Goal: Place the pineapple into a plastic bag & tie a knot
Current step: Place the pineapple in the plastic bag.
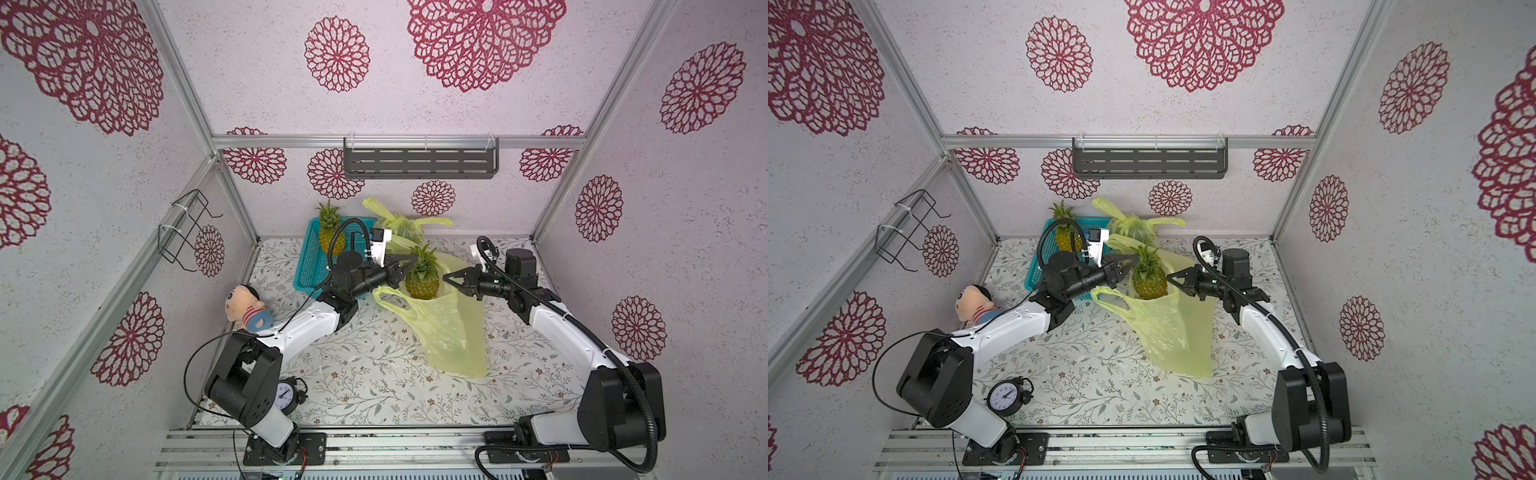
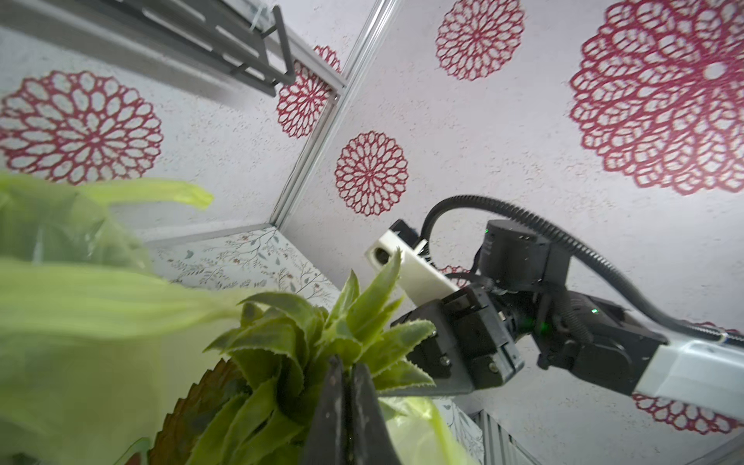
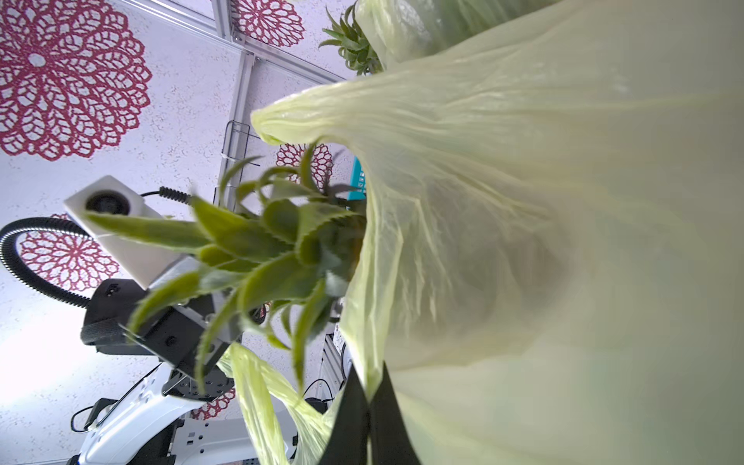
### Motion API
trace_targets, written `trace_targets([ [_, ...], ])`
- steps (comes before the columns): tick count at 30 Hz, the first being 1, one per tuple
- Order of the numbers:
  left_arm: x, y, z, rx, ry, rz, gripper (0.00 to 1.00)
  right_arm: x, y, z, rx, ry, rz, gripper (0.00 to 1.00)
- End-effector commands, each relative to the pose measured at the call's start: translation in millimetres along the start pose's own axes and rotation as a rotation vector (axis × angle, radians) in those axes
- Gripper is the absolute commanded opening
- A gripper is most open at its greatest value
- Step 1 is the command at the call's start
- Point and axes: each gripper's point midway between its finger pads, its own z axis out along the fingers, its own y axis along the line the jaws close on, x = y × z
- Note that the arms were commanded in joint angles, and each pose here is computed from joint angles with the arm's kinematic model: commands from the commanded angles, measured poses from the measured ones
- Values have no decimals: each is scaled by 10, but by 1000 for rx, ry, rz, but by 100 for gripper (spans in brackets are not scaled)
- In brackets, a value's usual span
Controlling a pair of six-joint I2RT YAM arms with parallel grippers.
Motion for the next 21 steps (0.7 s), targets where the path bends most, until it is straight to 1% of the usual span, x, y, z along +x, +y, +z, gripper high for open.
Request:
trace_targets([
  [1,3,154,26,-73,-25,68,0,-19,-113,44,19,-1,-48,0],
  [3,150,300,72,-115,18,56,2,-2,-243,79,56,9,-48,0],
  [4,207,354,95,-126,37,46,6,10,-305,97,68,17,-47,0],
  [6,283,394,140,-130,70,29,17,41,-417,138,89,34,-44,0],
  [8,278,407,146,-143,88,19,34,57,-520,172,111,48,-43,0],
  [11,114,373,38,-171,79,25,51,42,-605,198,145,58,-55,0],
  [14,-152,332,-183,-216,58,28,66,22,-618,198,160,59,-74,0],
  [16,-307,385,-370,-286,39,30,78,27,-628,202,164,66,-83,0],
  [18,-484,509,-613,-389,16,30,88,33,-650,203,175,70,-90,0],
  [21,-637,831,-990,-582,10,24,97,21,-662,204,183,72,-104,0],
])
